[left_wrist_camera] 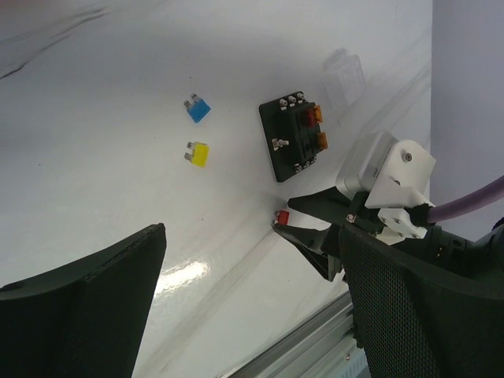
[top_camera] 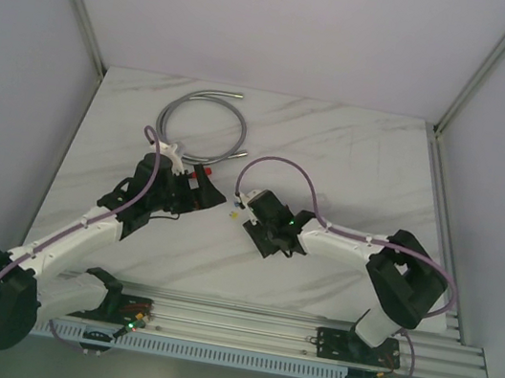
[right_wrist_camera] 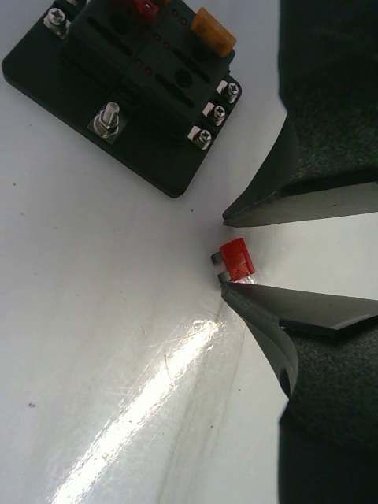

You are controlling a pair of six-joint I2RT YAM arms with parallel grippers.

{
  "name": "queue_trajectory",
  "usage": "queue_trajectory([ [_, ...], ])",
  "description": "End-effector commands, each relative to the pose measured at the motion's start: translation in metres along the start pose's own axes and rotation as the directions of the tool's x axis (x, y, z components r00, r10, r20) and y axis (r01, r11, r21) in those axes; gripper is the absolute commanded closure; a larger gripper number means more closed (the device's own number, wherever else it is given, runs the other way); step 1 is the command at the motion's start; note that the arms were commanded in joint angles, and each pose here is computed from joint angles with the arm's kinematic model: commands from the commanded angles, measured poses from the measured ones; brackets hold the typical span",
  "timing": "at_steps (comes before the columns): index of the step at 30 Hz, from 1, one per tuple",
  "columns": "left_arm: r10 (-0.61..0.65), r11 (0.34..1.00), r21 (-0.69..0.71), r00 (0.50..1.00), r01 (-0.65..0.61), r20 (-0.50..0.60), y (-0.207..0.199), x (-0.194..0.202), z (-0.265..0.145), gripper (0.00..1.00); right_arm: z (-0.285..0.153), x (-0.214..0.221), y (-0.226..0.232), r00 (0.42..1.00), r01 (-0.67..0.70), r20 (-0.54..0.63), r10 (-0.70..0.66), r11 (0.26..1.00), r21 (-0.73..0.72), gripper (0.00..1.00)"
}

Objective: Snap on the fuse box
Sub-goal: Pick up the fuse from the center of the board.

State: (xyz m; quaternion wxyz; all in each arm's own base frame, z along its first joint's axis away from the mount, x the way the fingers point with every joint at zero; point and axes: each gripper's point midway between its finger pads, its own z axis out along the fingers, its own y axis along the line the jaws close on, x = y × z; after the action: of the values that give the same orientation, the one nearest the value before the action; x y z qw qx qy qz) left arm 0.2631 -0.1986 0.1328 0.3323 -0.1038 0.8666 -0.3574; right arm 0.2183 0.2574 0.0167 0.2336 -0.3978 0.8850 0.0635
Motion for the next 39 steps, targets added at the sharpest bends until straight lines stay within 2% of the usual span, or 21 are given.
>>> queue_trajectory([
  [1,0.002,1.000,0.009,1.000,-0.002,-0.001,-0.006,-0.003,-0.001,0.00,0.011,0.028,0.007,0.993,0.038,-0.109,-0.044,0.998,-0.056,0.59],
  [5,0.003,1.000,0.007,1.000,-0.003,-0.006,-0.005,-0.002,0.000,0.00,0.009,0.034,0.010,0.990,0.015,-0.138,-0.024,0.998,-0.068,0.63],
  [23,0.004,1.000,0.007,1.000,-0.004,-0.008,-0.007,-0.001,0.001,0.00,-0.002,0.039,0.005,0.989,-0.033,-0.142,0.029,0.999,-0.026,0.63],
  [31,0.004,1.000,0.008,1.000,-0.004,-0.008,-0.006,-0.001,0.001,0.00,0.003,0.047,0.001,0.986,-0.036,-0.164,0.035,0.999,-0.002,0.69],
  [35,0.003,1.000,0.009,1.000,-0.003,-0.013,-0.007,0.000,0.001,0.00,0.001,0.042,0.000,0.990,-0.041,-0.132,0.041,0.999,0.006,0.73],
  [39,0.002,1.000,0.015,1.000,-0.001,-0.022,-0.008,0.002,0.003,0.00,-0.008,0.025,-0.001,0.998,-0.045,-0.048,0.045,0.999,0.000,0.77],
])
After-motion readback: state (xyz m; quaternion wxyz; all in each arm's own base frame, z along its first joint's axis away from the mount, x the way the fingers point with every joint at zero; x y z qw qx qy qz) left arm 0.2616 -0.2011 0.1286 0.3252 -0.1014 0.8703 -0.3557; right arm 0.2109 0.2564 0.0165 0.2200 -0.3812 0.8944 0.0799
